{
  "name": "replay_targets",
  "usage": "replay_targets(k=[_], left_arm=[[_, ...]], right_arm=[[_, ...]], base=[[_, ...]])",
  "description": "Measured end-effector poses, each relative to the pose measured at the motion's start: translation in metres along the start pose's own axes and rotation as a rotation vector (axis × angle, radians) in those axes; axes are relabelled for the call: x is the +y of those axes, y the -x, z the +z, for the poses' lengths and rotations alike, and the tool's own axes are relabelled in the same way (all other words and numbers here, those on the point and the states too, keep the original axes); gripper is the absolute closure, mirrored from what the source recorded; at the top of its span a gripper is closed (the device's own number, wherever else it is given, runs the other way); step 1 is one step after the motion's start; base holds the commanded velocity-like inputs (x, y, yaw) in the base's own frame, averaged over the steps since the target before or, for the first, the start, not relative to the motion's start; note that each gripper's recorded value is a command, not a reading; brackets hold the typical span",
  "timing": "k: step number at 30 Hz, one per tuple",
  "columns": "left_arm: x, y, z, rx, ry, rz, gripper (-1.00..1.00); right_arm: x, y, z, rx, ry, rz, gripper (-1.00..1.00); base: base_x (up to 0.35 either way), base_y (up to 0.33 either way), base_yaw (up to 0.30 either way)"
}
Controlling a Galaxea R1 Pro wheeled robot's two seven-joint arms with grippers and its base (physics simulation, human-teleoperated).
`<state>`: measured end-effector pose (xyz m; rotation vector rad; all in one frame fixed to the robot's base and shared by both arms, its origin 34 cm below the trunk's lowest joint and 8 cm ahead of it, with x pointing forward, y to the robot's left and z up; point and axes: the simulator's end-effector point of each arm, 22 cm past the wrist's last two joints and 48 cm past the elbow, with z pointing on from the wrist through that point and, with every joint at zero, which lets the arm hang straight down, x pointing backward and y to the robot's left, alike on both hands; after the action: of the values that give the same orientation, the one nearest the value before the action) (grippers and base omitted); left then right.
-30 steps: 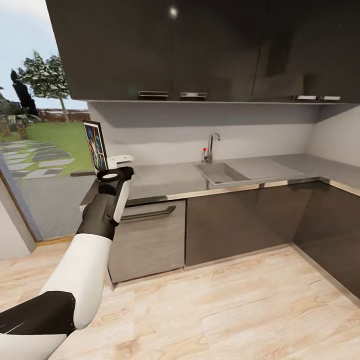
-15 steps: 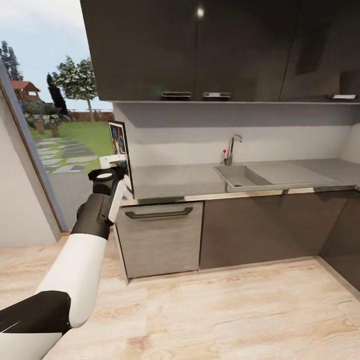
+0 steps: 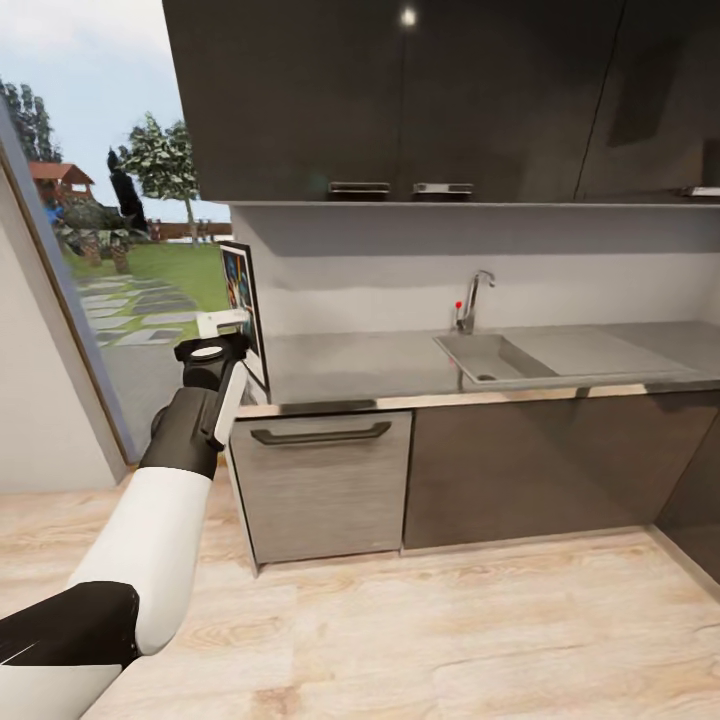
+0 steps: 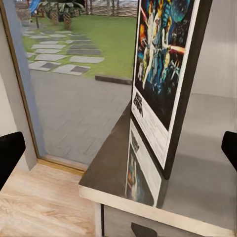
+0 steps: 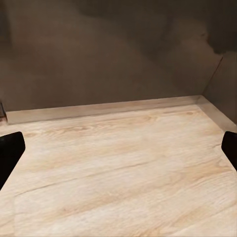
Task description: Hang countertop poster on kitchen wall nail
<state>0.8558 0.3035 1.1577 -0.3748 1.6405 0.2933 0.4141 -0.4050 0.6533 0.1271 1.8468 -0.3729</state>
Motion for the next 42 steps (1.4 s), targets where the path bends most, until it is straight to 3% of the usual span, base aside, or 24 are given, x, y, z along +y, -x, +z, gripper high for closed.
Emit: replay_targets(k=[19,42], left_arm=[[-0.0006,-0.0002,0.0001,0.001,-0.002,0.002,-1.0],[0.0018,0.0003,0.0007,-0.001,0.003,0.004,-1.0]], right_arm=[[0.0001,-0.0012,-0.0004,0.003,0.0,-0.001,-1.0],[0.0003,-0.0019,-0.0007,0.005,0.001,-0.001,-1.0]], base=[[0.133,-0.102,0.0],[0.181,-0.006,0.0]])
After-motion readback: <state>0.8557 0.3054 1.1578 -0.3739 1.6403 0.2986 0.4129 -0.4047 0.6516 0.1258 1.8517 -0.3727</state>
